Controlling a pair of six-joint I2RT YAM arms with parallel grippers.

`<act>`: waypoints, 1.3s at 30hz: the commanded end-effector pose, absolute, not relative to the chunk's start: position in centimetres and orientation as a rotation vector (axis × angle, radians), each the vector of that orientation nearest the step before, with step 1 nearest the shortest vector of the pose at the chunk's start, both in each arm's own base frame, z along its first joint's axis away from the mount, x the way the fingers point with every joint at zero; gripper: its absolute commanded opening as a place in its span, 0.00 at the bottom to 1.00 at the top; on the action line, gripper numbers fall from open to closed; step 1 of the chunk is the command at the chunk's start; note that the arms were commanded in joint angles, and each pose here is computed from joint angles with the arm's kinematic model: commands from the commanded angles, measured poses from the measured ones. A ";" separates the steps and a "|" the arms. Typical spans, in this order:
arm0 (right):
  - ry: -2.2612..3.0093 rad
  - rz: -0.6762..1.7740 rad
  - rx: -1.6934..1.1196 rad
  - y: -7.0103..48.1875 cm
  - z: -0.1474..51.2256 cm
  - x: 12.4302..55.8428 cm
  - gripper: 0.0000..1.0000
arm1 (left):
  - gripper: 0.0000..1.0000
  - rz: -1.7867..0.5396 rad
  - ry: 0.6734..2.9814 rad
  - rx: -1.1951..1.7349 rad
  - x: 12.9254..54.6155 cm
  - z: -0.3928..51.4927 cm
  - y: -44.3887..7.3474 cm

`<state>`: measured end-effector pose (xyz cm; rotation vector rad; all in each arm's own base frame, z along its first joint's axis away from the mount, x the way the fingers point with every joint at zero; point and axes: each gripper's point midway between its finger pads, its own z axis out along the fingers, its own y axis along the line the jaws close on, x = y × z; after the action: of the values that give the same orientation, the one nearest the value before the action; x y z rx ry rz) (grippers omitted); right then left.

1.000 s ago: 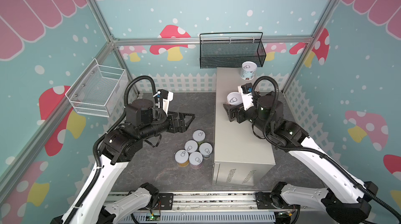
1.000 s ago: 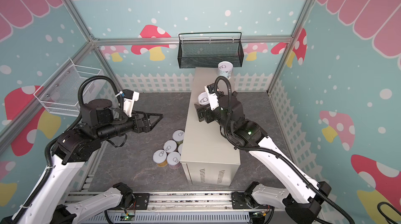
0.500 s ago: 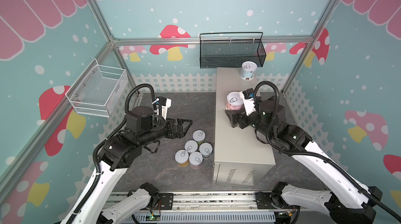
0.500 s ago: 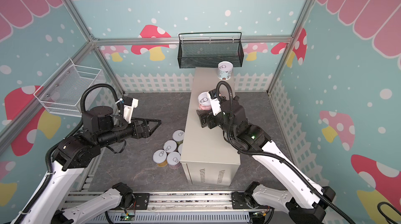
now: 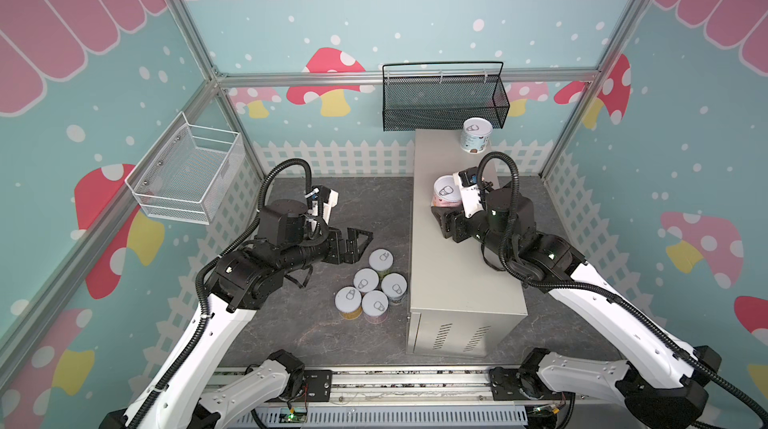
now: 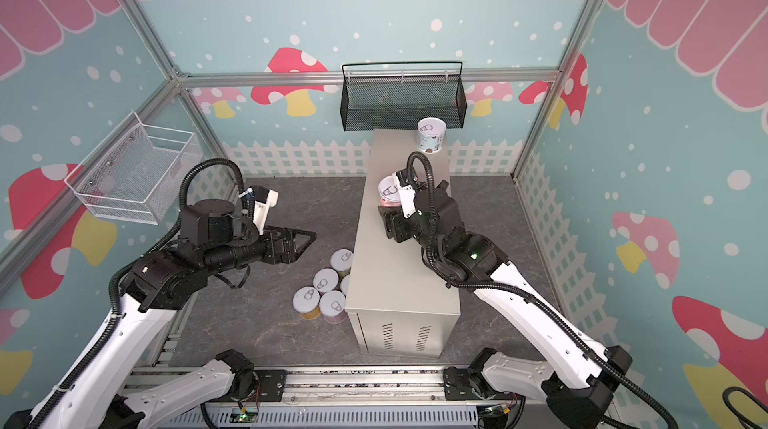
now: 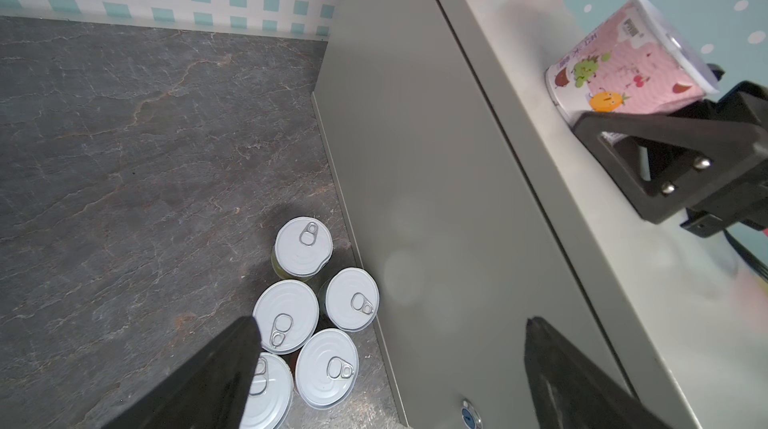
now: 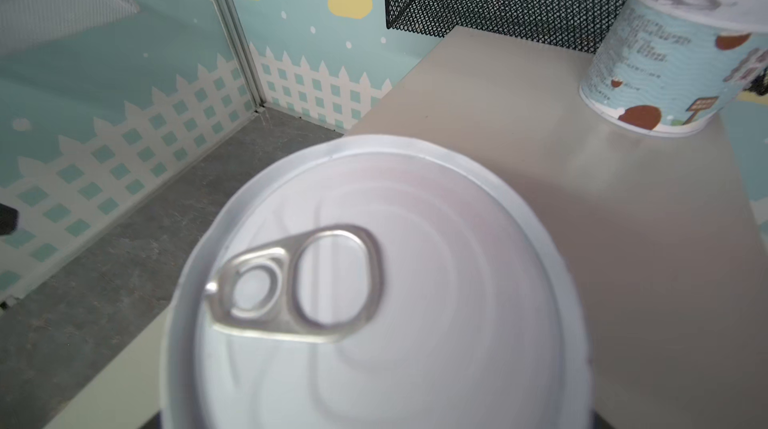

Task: Place and organize the canned foods onto the counter
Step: 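Carry the can with the right gripper beside the blue-labelled can and release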

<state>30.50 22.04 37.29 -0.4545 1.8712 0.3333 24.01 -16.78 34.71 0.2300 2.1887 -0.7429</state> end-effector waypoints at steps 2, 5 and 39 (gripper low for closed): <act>1.833 0.288 -0.380 21.6 39.4 32.0 0.66 | 0.99 -0.716 2.186 0.266 24.2 34.8 -16.7; 1.833 0.246 -0.365 21.7 39.8 33.2 0.66 | 0.99 -0.717 2.192 0.271 24.5 34.7 -16.9; 1.888 0.297 -0.190 22.8 37.9 50.1 0.72 | 0.99 -0.620 2.203 0.277 26.7 34.9 -16.8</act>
<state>49.13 22.98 38.08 -0.2474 1.8815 0.2853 26.92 -17.36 33.72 0.2614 2.2330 -0.6434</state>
